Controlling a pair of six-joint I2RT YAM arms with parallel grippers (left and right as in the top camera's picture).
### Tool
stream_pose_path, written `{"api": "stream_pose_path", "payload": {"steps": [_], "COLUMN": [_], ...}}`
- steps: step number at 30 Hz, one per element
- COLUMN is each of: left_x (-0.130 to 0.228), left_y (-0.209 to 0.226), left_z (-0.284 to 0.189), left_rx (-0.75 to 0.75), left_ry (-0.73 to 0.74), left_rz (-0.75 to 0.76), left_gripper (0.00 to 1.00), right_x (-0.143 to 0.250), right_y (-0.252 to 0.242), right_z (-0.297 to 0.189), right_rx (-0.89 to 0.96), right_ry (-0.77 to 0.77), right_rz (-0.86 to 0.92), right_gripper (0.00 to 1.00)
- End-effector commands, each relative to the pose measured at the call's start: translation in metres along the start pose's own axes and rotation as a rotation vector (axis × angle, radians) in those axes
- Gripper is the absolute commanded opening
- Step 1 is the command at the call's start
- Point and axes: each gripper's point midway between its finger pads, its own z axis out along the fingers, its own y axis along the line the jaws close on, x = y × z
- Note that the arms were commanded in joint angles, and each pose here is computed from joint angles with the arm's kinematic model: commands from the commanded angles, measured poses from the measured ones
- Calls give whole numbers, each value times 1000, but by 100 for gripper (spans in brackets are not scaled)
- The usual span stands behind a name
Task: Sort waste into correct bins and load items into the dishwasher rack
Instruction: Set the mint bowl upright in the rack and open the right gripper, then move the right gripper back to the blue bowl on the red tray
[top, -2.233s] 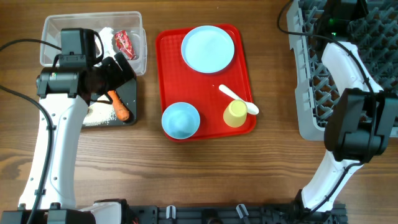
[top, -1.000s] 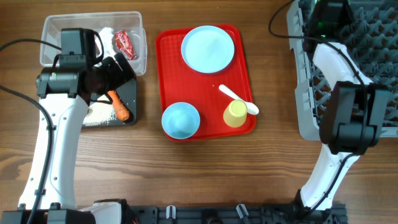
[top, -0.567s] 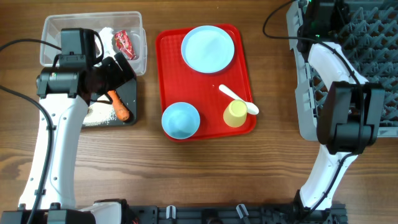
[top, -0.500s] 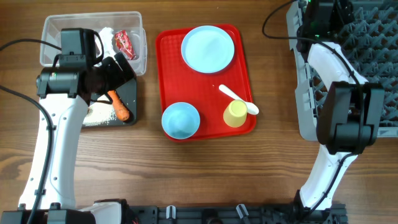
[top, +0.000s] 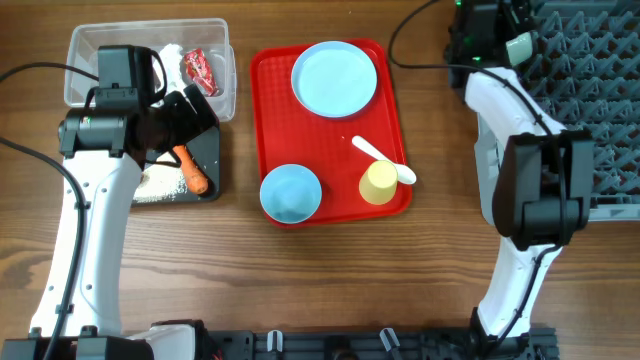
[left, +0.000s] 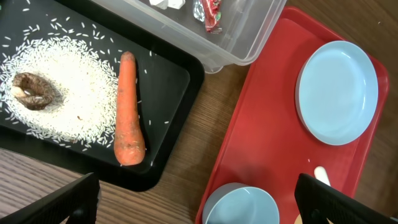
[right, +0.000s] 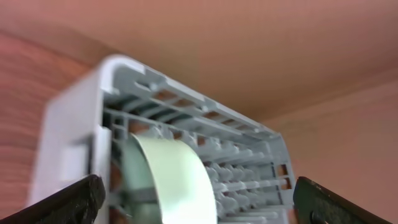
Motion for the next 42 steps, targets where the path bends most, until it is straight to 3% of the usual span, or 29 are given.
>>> {"api": "stream_pose_path", "payload": {"steps": [1,10,15,20,25,28,37,42], "left_x": [-4,-4,-4,-4,-4,-4,-4,-4], "left_y": [-1,-1,-1,-1,-1,-1,-1,-1], "left_z": [-1,-1,-1,-1,-1,-1,-1,-1], "left_rx": [-9,-8,-9,-9,-8,-8,-9,-9], "left_ry": [-16,-15,-16,-16,-15,-15,-16,-16], "left_rz": [-5,-5,-5,-5,-5,-5,-5,-5], "left_gripper": [100,100,100,100,100,100,100,100], "right_x": [-2,-37,-65,-81,-92,-79,-6,23], "right_y": [1,-15,-32,-17,27,55,156,195], "right_z": [4,-16,-49,-119,-229,-271,-343,-361], "right_rx": [1,-93,-237,-610,-1264,-1510,-1581,-1345], "right_ry": [-18,-140,-225,-211,-132,-16,414,560], "right_rz": [158,386,515,629,729,700,533,524], "right_gripper": [100,100,100,100,100,100,98,95]}}
